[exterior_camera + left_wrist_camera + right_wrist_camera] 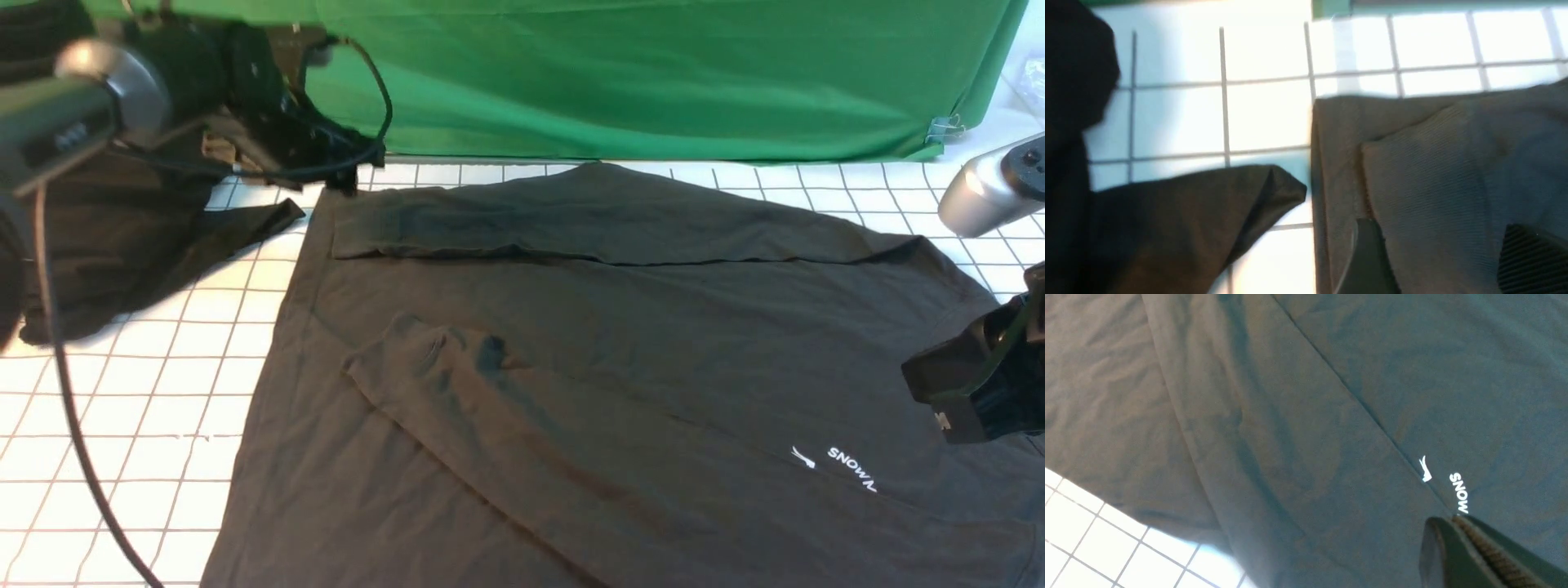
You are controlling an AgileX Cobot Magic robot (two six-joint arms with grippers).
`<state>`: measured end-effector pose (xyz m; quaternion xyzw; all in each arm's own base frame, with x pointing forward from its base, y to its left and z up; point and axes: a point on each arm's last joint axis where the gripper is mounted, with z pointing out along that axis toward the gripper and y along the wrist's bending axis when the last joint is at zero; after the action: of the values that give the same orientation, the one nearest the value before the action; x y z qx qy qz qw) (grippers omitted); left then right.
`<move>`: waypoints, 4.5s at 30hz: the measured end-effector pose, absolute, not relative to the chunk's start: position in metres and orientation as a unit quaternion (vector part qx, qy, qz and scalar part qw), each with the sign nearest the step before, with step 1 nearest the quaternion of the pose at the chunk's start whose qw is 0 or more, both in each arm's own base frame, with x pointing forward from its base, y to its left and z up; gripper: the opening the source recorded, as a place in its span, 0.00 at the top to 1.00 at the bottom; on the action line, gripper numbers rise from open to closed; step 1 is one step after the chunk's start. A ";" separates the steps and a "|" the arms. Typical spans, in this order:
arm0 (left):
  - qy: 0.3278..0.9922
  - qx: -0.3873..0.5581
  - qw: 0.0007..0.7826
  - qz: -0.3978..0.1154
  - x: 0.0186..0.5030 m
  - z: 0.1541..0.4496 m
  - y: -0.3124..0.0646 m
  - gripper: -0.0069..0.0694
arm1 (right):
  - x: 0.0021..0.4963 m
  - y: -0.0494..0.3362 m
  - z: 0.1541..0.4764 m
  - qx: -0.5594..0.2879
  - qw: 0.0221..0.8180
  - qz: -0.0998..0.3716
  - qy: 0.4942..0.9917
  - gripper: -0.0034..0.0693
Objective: Fold a long-sleeved shirt over a white checkered tablecloth.
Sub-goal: 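Grab the top left corner of the dark shirt with the left gripper, then fold the left side of the dark shirt inward over its body with the left gripper, then grasp the near edge of the shirt at its hem and shoulder corners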
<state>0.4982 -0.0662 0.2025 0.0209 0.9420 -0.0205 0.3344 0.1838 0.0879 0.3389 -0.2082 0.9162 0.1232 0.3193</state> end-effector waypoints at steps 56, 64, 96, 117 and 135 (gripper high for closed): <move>0.974 0.046 0.154 -0.158 0.302 0.230 -0.083 0.88 | 0.200 0.063 0.346 -0.178 0.392 -0.032 0.902 0.93; 0.980 0.061 0.142 -0.122 0.288 0.201 -0.079 0.77 | 0.199 0.065 0.346 -0.170 0.389 -0.013 0.905 0.93; 0.972 0.158 0.139 -0.107 0.297 0.179 -0.132 0.92 | 0.427 0.073 0.220 -0.111 0.176 0.129 0.970 0.96; 0.951 0.153 0.238 -0.121 0.244 0.286 -0.110 0.92 | 0.484 0.059 0.273 -0.127 0.221 0.085 0.963 0.95; 0.993 0.017 0.111 -0.042 0.163 0.225 -0.065 0.83 | 0.264 0.047 0.336 -0.142 0.172 0.097 0.970 0.90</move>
<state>0.1629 -0.0647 0.2254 0.0169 0.9928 -0.0419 0.1111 0.2645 0.0473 0.3363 -0.1420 0.9699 0.0973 0.1723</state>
